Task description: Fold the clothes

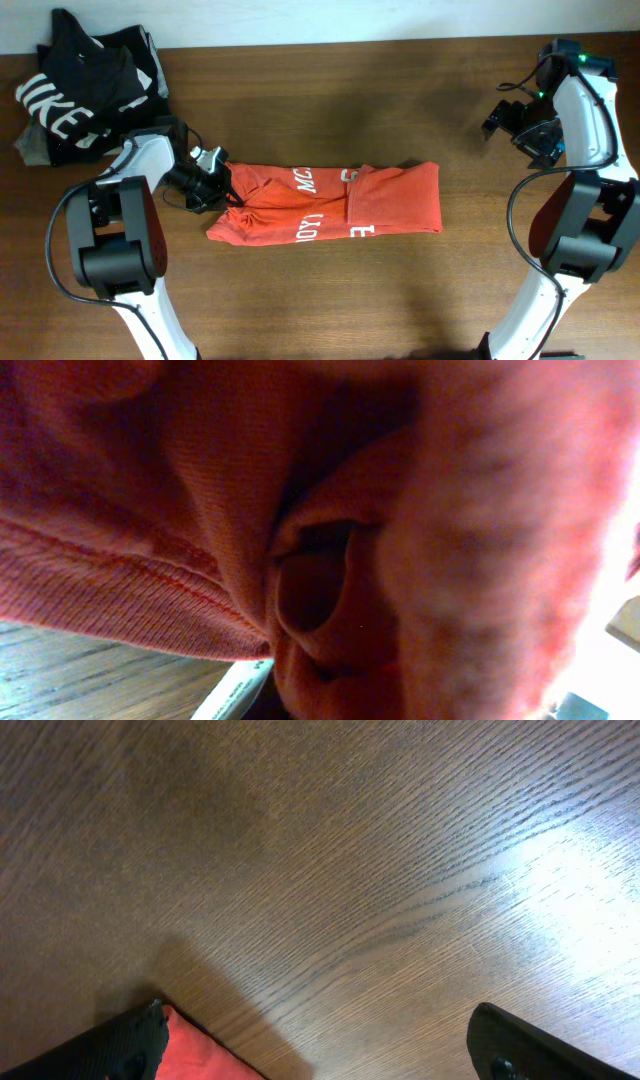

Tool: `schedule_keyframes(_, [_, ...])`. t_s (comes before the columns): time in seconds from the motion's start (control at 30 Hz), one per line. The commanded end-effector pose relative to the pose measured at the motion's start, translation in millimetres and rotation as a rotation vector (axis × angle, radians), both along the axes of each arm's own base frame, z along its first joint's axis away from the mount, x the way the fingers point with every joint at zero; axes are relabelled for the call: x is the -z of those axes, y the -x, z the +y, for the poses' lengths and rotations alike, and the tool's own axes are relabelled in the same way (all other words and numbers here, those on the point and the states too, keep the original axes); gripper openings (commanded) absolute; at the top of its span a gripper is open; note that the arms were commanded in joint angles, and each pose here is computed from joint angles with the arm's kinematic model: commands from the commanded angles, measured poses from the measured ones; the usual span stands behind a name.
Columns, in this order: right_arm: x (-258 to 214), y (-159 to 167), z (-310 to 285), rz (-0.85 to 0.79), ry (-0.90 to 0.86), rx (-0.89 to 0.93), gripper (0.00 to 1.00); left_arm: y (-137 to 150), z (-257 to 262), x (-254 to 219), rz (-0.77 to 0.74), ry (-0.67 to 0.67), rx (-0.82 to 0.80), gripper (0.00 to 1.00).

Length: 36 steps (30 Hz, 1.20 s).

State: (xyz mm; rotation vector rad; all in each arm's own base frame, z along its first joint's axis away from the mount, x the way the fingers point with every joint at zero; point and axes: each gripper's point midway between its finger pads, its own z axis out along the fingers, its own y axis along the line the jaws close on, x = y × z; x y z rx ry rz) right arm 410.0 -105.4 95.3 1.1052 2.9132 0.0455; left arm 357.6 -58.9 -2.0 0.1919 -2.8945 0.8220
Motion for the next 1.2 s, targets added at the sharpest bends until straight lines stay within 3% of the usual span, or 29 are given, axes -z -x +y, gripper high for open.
schedule_keyframes(0.0, [-4, -4, -2, -0.015, 0.009, -0.003, 0.99, 12, 7, 27, 0.062, -0.06, 0.009, 0.01])
schedule_keyframes(0.17, [-4, -4, -2, -0.015, 0.009, -0.003, 0.99, 14, 30, 31, 0.079, -0.109, -0.029, 0.01])
schedule_keyframes(0.33, [-4, -4, -2, -0.015, 0.009, -0.003, 0.99, 24, 101, 28, 0.164, -0.204, -0.21, 0.0])
schedule_keyframes(0.47, [-4, -4, -2, -0.015, 0.009, -0.003, 0.99, 14, 135, -12, 0.174, -0.214, -0.283, 0.01])
schedule_keyframes(0.6, [-4, -4, -2, -0.015, 0.009, -0.003, 0.99, -9, 130, -80, 0.062, -0.227, -0.27, 0.0])
schedule_keyframes(0.7, [-4, -4, -2, -0.015, 0.009, -0.003, 0.99, -14, 99, -136, -0.059, -0.225, -0.215, 0.01])
schedule_keyframes(0.83, [-4, -4, -2, -0.015, 0.009, -0.003, 0.99, -11, 21, -187, -0.197, -0.09, -0.082, 0.01])
schedule_keyframes(1.17, [-4, -4, -2, -0.015, 0.009, -0.002, 0.99, 18, -131, -155, -0.242, -0.043, 0.287, 0.01])
